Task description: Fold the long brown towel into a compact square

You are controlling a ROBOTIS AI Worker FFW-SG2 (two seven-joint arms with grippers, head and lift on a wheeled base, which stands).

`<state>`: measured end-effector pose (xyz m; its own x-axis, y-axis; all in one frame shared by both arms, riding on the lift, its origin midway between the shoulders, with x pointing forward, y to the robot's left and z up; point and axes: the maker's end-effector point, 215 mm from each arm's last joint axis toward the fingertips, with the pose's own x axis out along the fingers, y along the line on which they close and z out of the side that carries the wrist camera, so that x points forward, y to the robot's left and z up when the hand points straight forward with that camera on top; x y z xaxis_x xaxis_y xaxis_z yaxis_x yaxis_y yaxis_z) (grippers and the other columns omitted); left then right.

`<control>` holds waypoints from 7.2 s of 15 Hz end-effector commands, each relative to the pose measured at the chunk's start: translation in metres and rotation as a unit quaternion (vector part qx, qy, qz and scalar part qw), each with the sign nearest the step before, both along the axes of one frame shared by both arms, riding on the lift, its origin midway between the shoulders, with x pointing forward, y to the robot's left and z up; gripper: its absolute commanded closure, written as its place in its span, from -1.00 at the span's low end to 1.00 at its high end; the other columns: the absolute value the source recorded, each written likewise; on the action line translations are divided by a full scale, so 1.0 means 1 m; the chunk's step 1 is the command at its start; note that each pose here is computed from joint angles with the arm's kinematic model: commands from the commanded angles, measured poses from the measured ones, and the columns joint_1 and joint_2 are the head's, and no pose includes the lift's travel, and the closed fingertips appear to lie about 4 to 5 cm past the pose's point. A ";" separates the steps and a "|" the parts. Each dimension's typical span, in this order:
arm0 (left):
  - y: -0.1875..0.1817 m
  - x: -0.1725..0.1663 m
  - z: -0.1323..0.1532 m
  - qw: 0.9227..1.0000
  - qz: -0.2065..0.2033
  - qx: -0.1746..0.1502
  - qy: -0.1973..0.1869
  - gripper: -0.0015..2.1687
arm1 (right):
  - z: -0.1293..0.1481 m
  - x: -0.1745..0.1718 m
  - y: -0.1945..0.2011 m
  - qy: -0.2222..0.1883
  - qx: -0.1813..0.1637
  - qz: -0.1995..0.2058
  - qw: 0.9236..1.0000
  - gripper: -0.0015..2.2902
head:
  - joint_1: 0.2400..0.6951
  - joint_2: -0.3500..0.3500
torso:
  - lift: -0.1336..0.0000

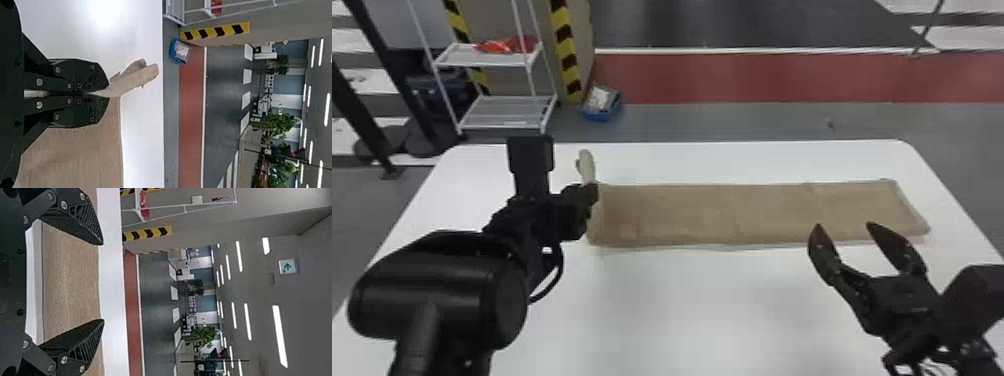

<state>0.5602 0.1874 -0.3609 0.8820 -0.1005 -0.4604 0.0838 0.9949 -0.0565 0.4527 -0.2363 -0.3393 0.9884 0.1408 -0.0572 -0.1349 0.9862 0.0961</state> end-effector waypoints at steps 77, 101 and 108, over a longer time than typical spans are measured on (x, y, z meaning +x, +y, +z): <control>0.019 -0.045 -0.028 0.992 0.079 -0.023 -0.092 -0.97 | -0.012 0.145 0.006 0.139 0.009 0.040 0.989 0.05 | 1.00 0.23 | -0.84; -0.033 -0.057 -0.007 0.989 0.040 -0.002 -0.140 -0.97 | 0.000 0.161 -0.217 0.147 0.024 -0.048 0.988 0.05 | 1.00 -0.71 | -0.84; -0.046 -0.061 -0.015 0.991 0.020 -0.002 -0.133 -0.97 | -0.064 0.134 -0.280 0.168 -0.044 -0.117 0.978 -0.94 | 1.00 -0.95 | -0.84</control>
